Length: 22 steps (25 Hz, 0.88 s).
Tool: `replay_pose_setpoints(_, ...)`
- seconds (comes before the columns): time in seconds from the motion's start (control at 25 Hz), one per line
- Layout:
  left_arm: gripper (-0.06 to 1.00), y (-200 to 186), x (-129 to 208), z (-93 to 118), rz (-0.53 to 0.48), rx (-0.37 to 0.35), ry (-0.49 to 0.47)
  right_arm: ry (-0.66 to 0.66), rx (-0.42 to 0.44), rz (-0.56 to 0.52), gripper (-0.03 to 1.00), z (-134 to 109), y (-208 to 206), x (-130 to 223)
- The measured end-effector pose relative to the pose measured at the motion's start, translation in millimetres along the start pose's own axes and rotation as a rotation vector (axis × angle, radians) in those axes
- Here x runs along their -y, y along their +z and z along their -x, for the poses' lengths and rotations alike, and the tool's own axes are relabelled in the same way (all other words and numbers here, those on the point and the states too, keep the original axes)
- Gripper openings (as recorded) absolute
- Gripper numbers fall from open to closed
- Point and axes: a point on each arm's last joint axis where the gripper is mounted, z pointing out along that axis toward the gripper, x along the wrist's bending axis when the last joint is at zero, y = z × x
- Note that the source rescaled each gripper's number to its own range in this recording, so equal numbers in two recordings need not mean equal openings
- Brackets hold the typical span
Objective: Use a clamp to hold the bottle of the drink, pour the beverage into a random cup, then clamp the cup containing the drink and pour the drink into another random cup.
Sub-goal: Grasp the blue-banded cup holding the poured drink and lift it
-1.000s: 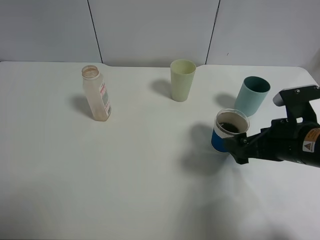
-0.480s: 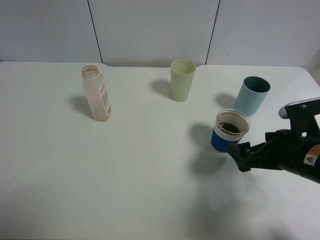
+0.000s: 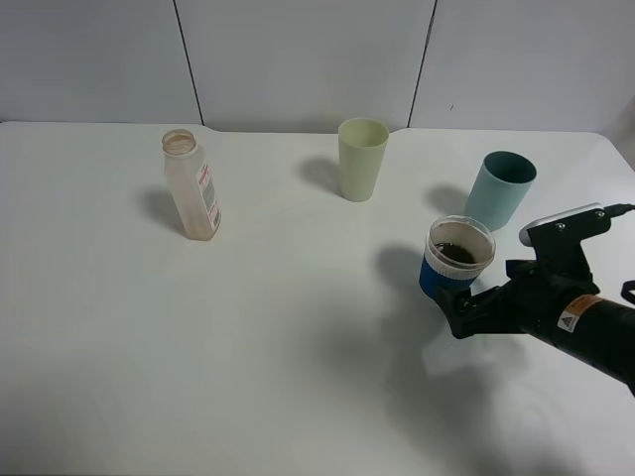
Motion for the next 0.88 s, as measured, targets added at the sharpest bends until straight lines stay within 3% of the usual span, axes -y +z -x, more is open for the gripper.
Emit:
replay_pose_setpoints(0.12,1.00,0,0,0,0.000,0.000,0.000,-0.021,-0.021,0.036,1.00,-3,6,4)
replay_pose_setpoints(0.44,1.00,0,0,0,0.000,0.000,0.000,-0.038,-0.029,-0.054,1.00,-4,14,24)
replay_pose_setpoints(0.88,1.00,0,0,0,0.000,0.000,0.000,-0.040,-0.014,-0.050,1.00,-3,16,23)
